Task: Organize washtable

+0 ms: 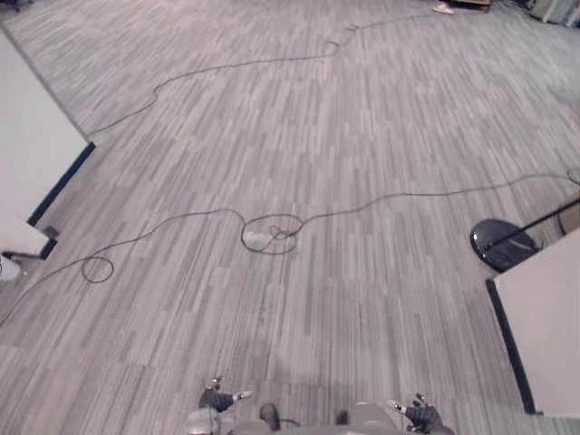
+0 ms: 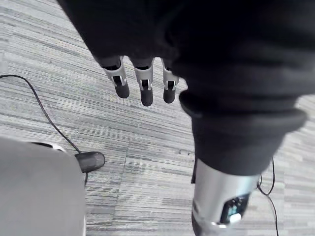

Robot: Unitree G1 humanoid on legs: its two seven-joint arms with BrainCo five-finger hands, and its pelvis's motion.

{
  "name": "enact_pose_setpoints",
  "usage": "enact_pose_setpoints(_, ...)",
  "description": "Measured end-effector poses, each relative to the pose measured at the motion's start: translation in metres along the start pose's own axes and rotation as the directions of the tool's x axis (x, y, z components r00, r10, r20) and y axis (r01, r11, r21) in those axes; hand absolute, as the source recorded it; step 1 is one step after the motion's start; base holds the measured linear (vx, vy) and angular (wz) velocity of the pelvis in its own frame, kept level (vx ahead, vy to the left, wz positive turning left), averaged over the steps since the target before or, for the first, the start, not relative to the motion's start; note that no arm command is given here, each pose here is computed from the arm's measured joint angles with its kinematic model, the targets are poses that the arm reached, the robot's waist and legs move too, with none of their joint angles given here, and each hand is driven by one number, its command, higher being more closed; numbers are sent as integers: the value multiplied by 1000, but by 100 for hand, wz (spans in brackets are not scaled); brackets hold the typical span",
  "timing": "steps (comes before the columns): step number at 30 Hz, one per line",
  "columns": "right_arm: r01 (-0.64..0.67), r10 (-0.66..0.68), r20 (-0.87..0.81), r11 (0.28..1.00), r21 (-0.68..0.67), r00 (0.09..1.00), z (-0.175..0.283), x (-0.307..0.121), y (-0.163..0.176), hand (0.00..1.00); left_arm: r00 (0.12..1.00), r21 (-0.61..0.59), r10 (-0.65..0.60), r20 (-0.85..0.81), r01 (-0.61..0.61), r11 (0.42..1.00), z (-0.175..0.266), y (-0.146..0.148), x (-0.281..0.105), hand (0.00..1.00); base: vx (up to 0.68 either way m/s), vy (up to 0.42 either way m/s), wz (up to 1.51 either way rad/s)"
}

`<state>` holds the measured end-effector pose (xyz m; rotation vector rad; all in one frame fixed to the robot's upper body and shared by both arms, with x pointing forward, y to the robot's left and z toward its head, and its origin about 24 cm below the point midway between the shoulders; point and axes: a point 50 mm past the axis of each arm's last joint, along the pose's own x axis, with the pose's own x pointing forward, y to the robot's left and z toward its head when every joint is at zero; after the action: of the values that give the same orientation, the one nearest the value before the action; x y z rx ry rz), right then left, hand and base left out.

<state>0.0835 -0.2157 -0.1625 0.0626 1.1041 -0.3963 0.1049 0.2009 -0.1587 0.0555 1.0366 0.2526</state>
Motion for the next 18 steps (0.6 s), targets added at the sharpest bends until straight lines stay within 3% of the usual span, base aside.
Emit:
enact_pose_setpoints(6,25,-22,-75,999,36,997,-26,-6,-6,0,1000,-73,8,-10,-9,997,0,-5,0,0,323,-105,98)
enact_pose_setpoints(9,34,-33,-25,998,52,999,-10,-3,-7,0,1000,-144,14,-5,-15,989,1,-10,-1,0,380,-172,56)
enact_pose_setpoints(18,-15,10,75,998,60,997,18,-2,17,0,996,-162,13,86,1,987,25,-15,1,0,325,-57,0)
